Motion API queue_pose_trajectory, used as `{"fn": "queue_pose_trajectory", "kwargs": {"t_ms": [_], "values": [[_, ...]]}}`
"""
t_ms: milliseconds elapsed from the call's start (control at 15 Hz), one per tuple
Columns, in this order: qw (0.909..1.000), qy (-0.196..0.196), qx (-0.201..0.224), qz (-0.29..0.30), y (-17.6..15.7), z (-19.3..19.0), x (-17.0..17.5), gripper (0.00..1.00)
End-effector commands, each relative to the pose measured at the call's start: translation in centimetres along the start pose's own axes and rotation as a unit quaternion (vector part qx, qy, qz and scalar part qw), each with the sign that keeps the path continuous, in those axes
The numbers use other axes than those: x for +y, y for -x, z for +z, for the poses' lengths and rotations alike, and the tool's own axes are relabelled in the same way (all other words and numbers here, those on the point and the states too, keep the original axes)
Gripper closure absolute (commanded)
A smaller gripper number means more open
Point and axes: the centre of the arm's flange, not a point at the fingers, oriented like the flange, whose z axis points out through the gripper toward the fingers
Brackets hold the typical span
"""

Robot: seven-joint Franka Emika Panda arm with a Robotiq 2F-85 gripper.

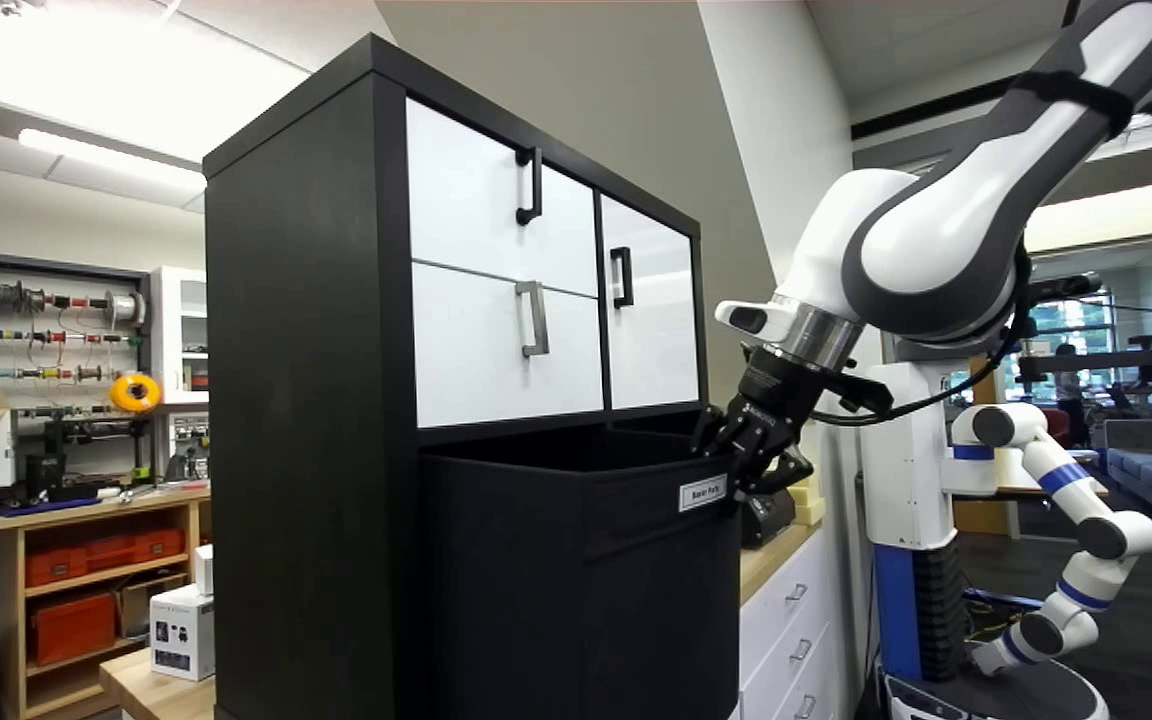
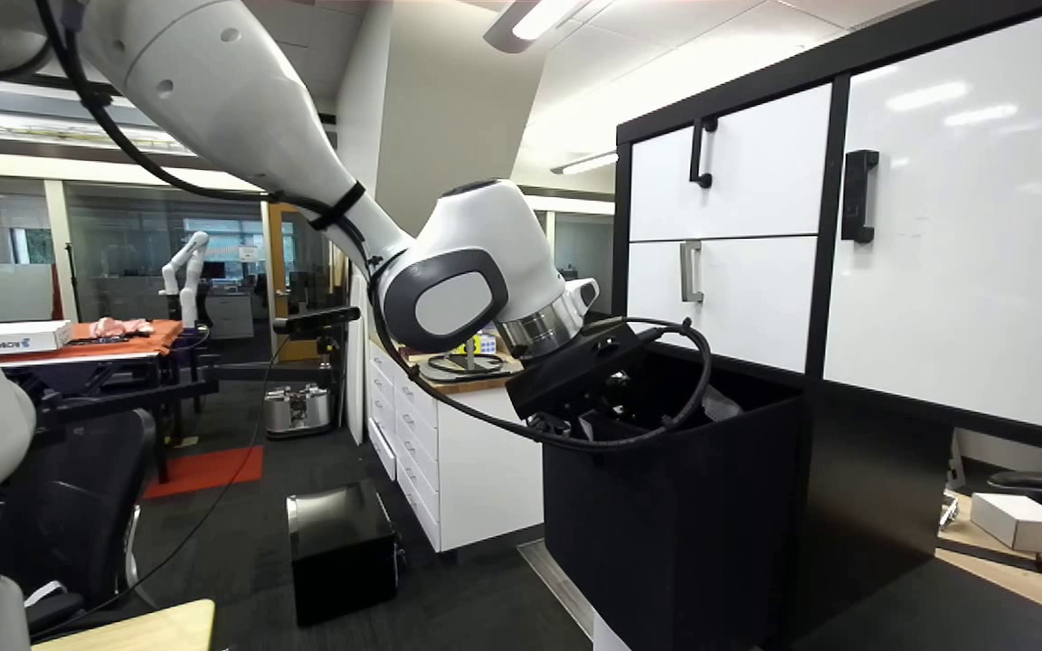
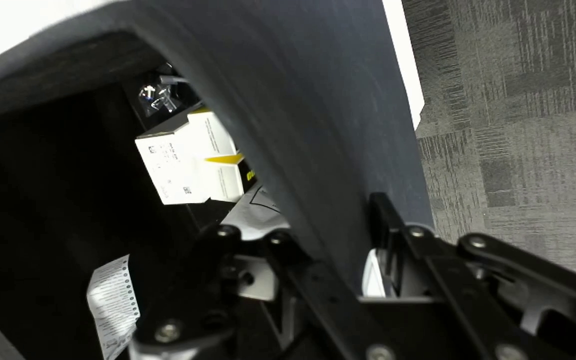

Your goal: Pull the black box out of the bottom of the black cabinet

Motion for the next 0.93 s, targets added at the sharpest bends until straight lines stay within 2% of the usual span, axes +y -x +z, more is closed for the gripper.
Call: {"fn": "queue_pose_trajectory", "kwargs": {"t_ms": [0, 333, 400, 467, 600, 867], "values": [[0.9988, -0.032, -0.015, 0.035, 2.0, -1.3, -4.2, 0.96], [0.9985, -0.032, -0.012, 0.042, 1.9, -1.3, -4.0, 0.96], [0.9986, -0.032, -0.011, 0.042, 1.8, -1.3, -3.8, 0.88], [0.9988, -0.025, -0.014, 0.040, 1.6, -1.3, -3.5, 0.58], [0.9988, -0.017, -0.013, 0.043, 1.2, -1.8, -2.7, 0.54], [0.9993, 0.001, -0.019, 0.033, 0.6, -2.5, -1.6, 0.27]]}}
